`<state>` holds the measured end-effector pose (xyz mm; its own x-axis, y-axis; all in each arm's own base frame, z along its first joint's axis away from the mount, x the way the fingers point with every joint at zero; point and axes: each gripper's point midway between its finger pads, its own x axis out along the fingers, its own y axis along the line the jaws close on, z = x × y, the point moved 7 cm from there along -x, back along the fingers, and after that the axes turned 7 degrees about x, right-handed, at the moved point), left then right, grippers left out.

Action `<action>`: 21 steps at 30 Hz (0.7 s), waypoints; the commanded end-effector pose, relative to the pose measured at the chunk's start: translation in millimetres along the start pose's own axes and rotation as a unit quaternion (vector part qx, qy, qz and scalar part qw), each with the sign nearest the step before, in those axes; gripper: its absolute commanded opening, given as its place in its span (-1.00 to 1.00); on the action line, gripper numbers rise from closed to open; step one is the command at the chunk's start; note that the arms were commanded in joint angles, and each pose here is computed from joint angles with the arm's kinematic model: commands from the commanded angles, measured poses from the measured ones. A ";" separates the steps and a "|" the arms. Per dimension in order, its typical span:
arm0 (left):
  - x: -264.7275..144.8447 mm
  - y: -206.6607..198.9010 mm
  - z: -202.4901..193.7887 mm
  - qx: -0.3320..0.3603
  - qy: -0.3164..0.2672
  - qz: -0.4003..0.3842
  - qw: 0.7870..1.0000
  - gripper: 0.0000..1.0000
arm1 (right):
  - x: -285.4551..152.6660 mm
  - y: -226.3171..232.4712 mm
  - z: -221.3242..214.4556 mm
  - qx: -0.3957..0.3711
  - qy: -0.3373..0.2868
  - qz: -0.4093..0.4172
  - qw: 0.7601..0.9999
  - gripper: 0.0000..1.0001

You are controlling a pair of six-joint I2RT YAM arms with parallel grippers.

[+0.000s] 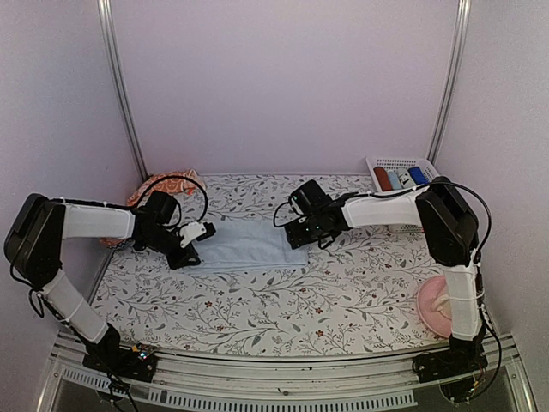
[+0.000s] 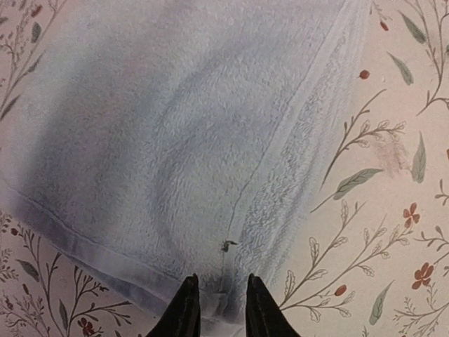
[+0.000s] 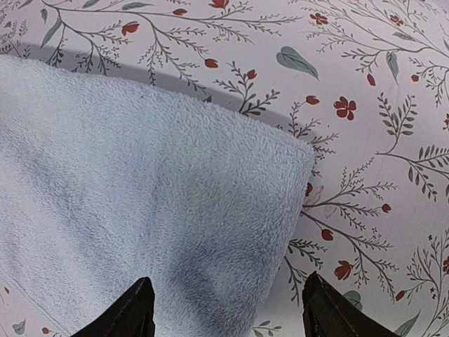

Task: Roll the towels
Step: Smooth out the towel at the center of the board.

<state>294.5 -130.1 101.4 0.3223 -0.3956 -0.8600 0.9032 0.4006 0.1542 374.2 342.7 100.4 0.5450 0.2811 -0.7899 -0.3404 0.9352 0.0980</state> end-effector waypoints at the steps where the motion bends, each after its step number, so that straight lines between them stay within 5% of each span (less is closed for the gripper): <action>1: 11.6 8.2 -5.1 0.025 0.023 0.039 0.999 -0.52 | -10.7 2.2 7.2 0.005 -0.016 0.009 1.000 0.46; 15: 24.2 -1.2 -11.9 0.032 0.051 0.013 0.998 -0.42 | -9.5 1.5 6.7 0.003 -0.016 0.006 1.000 0.47; 19: 26.0 -1.0 -13.2 0.030 0.058 0.008 0.998 -1.00 | -7.0 -1.9 6.2 0.005 -0.013 0.002 1.000 0.48; 21: 26.8 -0.3 -13.3 0.028 0.063 0.005 0.998 -1.00 | -5.0 -4.5 5.2 0.008 -0.011 0.000 1.000 0.48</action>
<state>300.6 -127.7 77.8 0.3343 -0.2991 -0.8938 0.9046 0.3681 0.2151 373.6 341.8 98.7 0.5419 0.2801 -0.7924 -0.3407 0.9351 0.0976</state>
